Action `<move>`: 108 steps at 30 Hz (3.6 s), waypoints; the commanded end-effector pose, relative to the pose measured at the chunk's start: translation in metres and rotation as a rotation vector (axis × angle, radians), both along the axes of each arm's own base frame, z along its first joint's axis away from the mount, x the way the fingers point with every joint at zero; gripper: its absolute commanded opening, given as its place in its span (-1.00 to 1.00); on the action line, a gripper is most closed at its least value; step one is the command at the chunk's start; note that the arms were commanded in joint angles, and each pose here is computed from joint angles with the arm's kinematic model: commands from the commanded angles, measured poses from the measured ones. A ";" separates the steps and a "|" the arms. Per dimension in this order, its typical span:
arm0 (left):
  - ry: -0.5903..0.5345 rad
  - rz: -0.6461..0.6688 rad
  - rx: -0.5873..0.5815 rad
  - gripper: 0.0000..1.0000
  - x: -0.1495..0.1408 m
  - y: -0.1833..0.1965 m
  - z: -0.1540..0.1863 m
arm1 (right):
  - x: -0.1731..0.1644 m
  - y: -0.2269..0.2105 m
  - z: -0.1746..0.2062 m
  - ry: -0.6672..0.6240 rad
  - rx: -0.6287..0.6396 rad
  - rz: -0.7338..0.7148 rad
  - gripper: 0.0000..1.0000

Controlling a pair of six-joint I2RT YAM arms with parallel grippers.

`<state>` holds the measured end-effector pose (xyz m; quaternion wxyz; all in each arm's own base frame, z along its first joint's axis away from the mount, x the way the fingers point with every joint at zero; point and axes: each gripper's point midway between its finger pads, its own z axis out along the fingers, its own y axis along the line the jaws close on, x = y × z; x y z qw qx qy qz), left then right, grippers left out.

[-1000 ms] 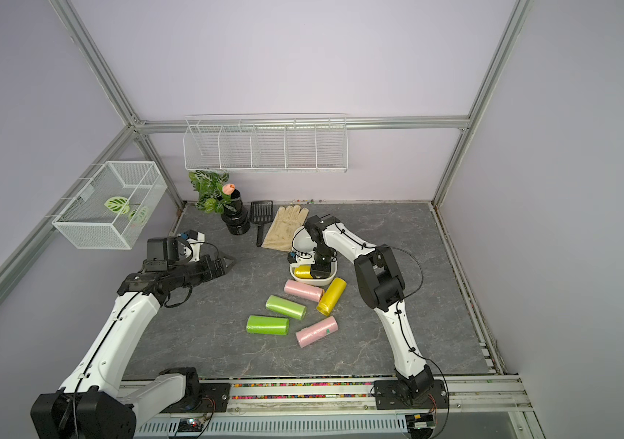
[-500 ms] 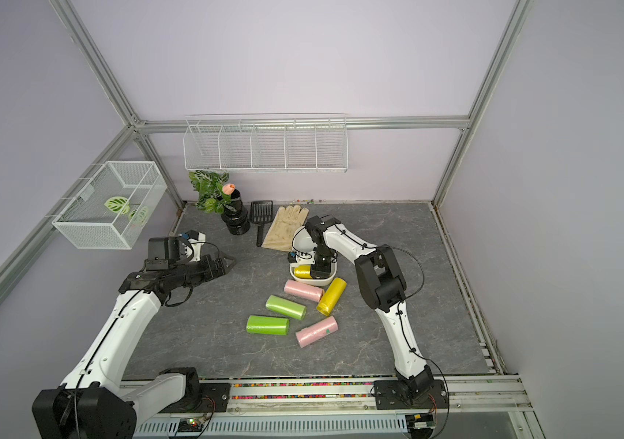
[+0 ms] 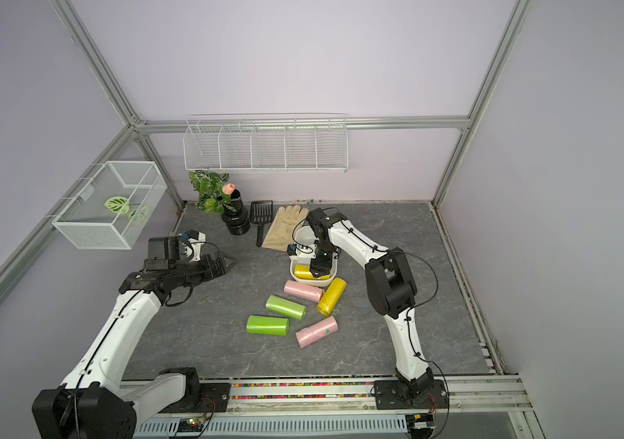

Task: Put the roll of trash bags into the storage box
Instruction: Place the roll of trash bags in the storage box, then pick up the roll of trash bags from the center of the board.

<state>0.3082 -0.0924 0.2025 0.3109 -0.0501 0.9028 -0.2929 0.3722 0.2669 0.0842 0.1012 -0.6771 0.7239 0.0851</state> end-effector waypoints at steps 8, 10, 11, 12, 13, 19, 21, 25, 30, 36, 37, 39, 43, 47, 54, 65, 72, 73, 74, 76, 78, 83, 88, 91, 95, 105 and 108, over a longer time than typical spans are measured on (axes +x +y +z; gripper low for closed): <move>-0.058 -0.036 -0.017 0.99 0.004 -0.005 0.017 | -0.050 -0.005 0.105 -0.043 0.208 -0.212 0.97; -0.061 -0.039 -0.019 1.00 0.004 -0.006 0.017 | -0.057 -0.010 0.121 -0.062 0.274 -0.324 0.97; -0.062 -0.041 -0.022 0.99 0.004 -0.006 0.018 | -0.054 -0.013 0.127 -0.092 0.296 -0.392 0.97; -0.062 -0.044 -0.025 1.00 0.004 -0.007 0.018 | -0.051 -0.020 0.136 -0.114 0.310 -0.481 0.97; -0.062 -0.044 -0.027 0.99 0.004 -0.007 0.018 | -0.050 -0.029 0.145 -0.115 0.310 -0.568 0.97; -0.053 -0.048 -0.030 0.99 0.006 -0.008 0.016 | -0.077 -0.049 0.156 0.051 0.373 -0.820 0.97; -0.053 -0.046 -0.027 0.99 0.006 -0.007 0.015 | -0.078 -0.055 0.148 0.063 0.422 -0.949 0.97; -0.055 -0.037 -0.017 1.00 0.005 -0.005 0.015 | -0.091 -0.068 0.135 0.153 0.499 -1.216 0.96; -0.052 -0.036 -0.018 0.99 0.007 -0.005 0.014 | -0.125 -0.055 0.159 0.204 0.778 -1.096 0.97; -0.044 -0.045 -0.033 0.99 0.007 -0.008 0.013 | -0.134 -0.110 0.097 0.131 0.685 -1.449 0.90; -0.047 -0.046 -0.036 0.99 0.007 -0.008 0.014 | -0.135 -0.118 0.081 0.129 0.636 -1.519 0.83; -0.048 -0.054 -0.044 1.00 0.006 -0.010 0.015 | -0.139 -0.129 0.052 0.151 0.541 -1.639 0.78; -0.054 -0.079 -0.053 0.99 0.004 -0.013 0.018 | -0.138 -0.121 0.022 0.210 0.469 -1.730 0.80; -0.065 -0.082 -0.052 0.99 0.003 -0.013 0.020 | -0.131 -0.108 0.017 0.179 0.397 -1.717 0.80; -0.064 -0.070 -0.046 0.99 0.004 -0.012 0.020 | -0.117 -0.094 0.006 0.149 0.237 -1.681 0.77; -0.071 -0.069 -0.048 1.00 0.004 -0.012 0.022 | -0.109 -0.074 -0.001 0.132 0.161 -1.644 0.65; -0.077 -0.070 -0.052 0.99 0.003 -0.012 0.023 | -0.101 -0.067 -0.023 0.152 0.072 -1.695 0.51; -0.077 -0.070 -0.051 1.00 0.003 -0.012 0.024 | -0.099 -0.065 -0.026 0.154 0.056 -1.696 0.50; -0.078 -0.070 -0.051 1.00 0.003 -0.012 0.024 | -0.096 -0.062 -0.027 0.160 0.052 -1.691 0.49; -0.081 -0.070 -0.051 0.99 0.002 -0.012 0.024 | -0.093 -0.055 -0.033 0.179 0.045 -1.680 0.47; -0.083 -0.069 -0.050 0.99 0.002 -0.012 0.025 | -0.090 -0.050 -0.037 0.191 0.048 -1.677 0.46; -0.082 -0.065 -0.046 1.00 0.003 -0.011 0.024 | -0.095 -0.054 -0.045 0.198 0.023 -1.696 0.31; -0.077 -0.068 -0.051 0.99 0.004 -0.012 0.023 | -0.107 -0.056 -0.059 0.226 -0.001 -1.698 0.17; -0.075 -0.068 -0.051 0.99 0.004 -0.012 0.023 | -0.113 -0.060 -0.066 0.224 -0.040 -1.701 0.06; -0.078 -0.067 -0.048 1.00 0.004 -0.011 0.023 | -0.114 -0.061 -0.058 0.216 -0.012 -1.687 -0.38; -0.055 -0.072 -0.051 1.00 0.006 -0.013 0.017 | -0.120 -0.081 0.003 0.059 0.103 -1.557 -0.91; -0.052 -0.075 -0.052 0.99 0.007 -0.013 0.016 | -0.123 -0.091 0.018 0.011 0.123 -1.509 -1.00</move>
